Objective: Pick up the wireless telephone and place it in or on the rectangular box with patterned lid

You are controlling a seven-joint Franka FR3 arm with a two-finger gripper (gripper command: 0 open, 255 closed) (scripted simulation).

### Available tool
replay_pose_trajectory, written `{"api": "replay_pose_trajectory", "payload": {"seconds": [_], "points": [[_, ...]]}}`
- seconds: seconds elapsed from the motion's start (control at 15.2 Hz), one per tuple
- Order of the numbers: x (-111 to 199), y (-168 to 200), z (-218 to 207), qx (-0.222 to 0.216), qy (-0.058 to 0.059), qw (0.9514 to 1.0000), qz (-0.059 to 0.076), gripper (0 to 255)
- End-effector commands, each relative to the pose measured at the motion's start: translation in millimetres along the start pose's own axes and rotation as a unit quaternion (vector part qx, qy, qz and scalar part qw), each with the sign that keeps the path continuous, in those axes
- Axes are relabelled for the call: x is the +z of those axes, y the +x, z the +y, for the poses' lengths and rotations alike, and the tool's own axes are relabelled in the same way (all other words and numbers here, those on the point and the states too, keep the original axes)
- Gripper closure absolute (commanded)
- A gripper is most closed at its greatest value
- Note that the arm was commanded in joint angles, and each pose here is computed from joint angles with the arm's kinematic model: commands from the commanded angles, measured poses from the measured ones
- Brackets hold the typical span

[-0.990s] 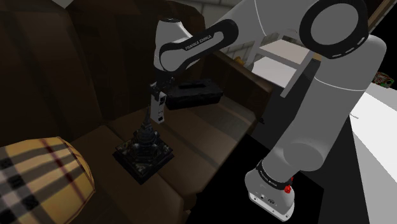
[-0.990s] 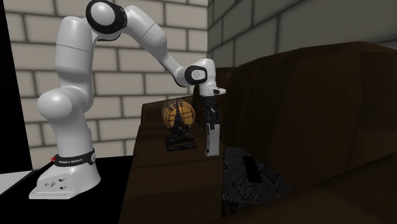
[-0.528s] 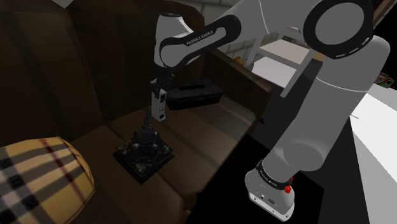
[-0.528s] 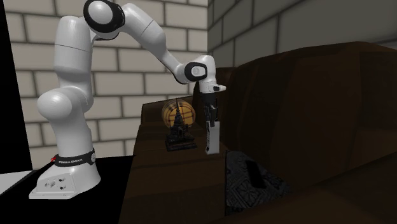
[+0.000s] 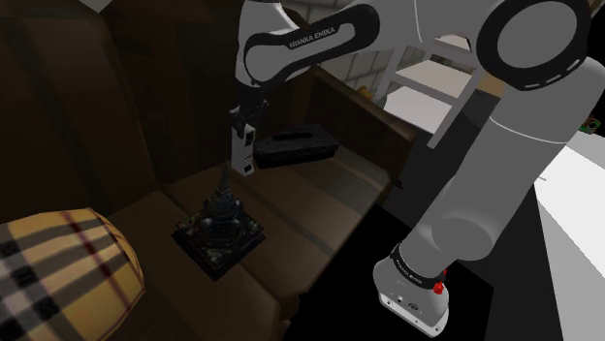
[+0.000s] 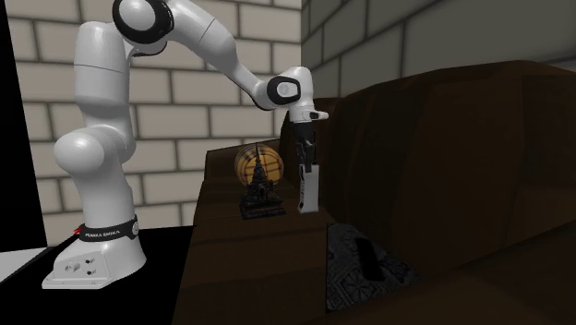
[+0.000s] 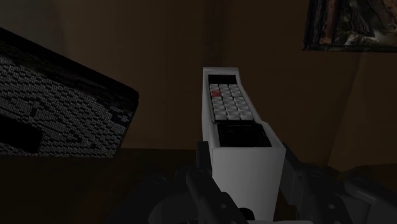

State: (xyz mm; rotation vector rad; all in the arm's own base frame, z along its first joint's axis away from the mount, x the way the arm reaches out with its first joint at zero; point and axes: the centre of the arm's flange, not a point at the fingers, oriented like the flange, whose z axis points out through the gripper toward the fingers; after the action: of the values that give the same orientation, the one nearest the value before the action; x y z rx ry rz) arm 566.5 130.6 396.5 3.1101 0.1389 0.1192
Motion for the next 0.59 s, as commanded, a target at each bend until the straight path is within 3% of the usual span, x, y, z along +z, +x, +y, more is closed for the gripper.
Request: {"api": "replay_pose_trajectory", "payload": {"seconds": [0.0,0.53], "points": [[-11,1,0,0.0,0.0,1.0,0.0,255],[-53,5,1,0.0,0.0,1.0,0.0,255]]}}
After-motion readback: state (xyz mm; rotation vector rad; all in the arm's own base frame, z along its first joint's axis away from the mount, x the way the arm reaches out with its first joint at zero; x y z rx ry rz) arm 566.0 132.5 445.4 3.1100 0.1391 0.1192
